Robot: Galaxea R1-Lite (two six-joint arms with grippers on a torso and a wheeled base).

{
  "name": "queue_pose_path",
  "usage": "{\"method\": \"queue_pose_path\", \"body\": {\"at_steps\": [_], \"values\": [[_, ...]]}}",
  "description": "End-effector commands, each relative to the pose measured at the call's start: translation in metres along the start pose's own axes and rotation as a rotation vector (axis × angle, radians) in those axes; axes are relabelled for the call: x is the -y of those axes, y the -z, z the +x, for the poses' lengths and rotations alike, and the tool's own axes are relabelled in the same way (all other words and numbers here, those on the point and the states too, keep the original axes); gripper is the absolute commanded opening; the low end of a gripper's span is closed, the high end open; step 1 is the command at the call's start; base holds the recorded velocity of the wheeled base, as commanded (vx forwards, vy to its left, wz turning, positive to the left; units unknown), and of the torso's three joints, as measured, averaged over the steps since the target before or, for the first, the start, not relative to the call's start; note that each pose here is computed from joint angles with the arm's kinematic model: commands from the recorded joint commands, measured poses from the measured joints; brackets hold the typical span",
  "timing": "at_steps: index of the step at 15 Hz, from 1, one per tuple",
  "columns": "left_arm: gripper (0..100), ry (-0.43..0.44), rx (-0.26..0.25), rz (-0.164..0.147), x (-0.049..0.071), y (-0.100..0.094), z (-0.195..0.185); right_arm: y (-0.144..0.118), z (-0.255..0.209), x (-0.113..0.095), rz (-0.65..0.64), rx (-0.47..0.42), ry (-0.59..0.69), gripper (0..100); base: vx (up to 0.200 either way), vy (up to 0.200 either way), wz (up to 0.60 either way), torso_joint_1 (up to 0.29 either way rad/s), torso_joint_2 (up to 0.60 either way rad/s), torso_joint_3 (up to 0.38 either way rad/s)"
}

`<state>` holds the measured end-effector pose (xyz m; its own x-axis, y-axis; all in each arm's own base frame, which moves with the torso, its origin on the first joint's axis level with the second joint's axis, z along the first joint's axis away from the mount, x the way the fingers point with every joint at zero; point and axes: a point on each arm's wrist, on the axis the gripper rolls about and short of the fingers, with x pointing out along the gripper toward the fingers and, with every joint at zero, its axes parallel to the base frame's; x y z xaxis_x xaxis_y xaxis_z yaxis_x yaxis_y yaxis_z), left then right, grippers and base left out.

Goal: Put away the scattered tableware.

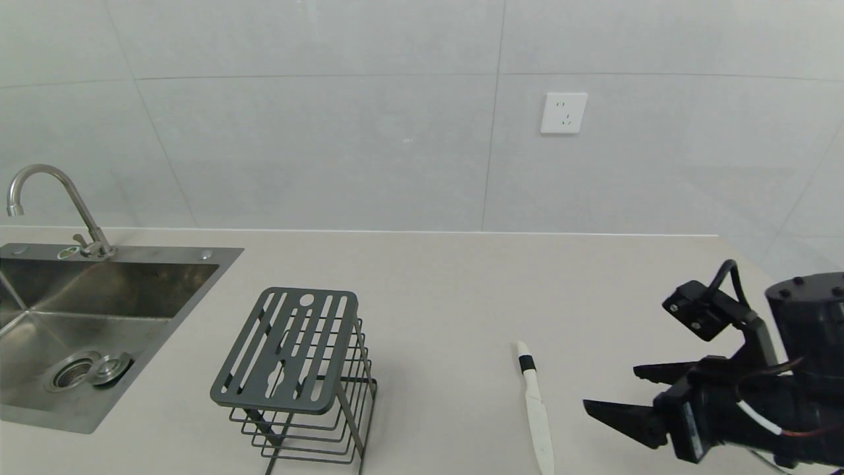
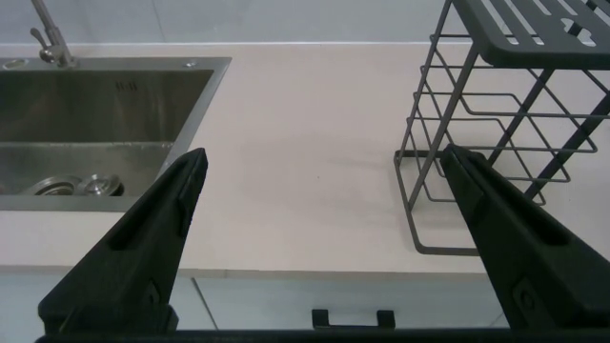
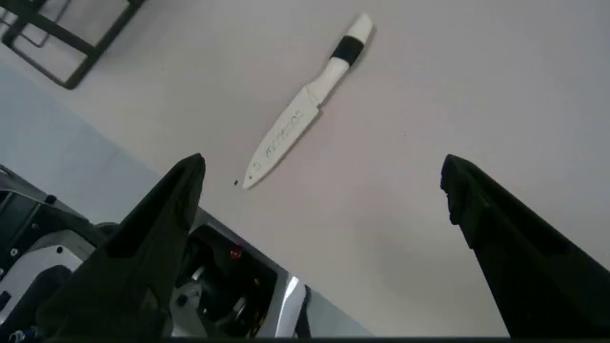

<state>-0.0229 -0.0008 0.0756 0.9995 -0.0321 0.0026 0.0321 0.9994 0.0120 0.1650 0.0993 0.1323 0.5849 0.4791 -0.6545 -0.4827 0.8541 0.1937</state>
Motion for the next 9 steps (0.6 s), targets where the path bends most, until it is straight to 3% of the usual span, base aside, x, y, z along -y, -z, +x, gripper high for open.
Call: {"method": "queue_pose_path", "body": {"at_steps": [1, 5, 9], "values": [[100, 0.000, -0.001, 0.000, 0.000, 0.000, 0.000, -0.001, 0.029, -0.021, 0.049, -0.058, 0.014, 100, 0.000, 0.000, 0.00, 0.000, 0.00, 0.000], [100, 0.000, -0.001, 0.000, 0.000, 0.000, 0.000, 0.009, 0.072, -0.027, 0.110, -0.160, 0.163, 100, 0.000, 0.000, 0.00, 0.000, 0.00, 0.000], [100, 0.000, -0.001, 0.000, 0.000, 0.000, 0.000, 0.010, 0.097, -0.039, 0.148, -0.177, 0.228, 100, 0.000, 0.000, 0.00, 0.000, 0.00, 0.000]]}}
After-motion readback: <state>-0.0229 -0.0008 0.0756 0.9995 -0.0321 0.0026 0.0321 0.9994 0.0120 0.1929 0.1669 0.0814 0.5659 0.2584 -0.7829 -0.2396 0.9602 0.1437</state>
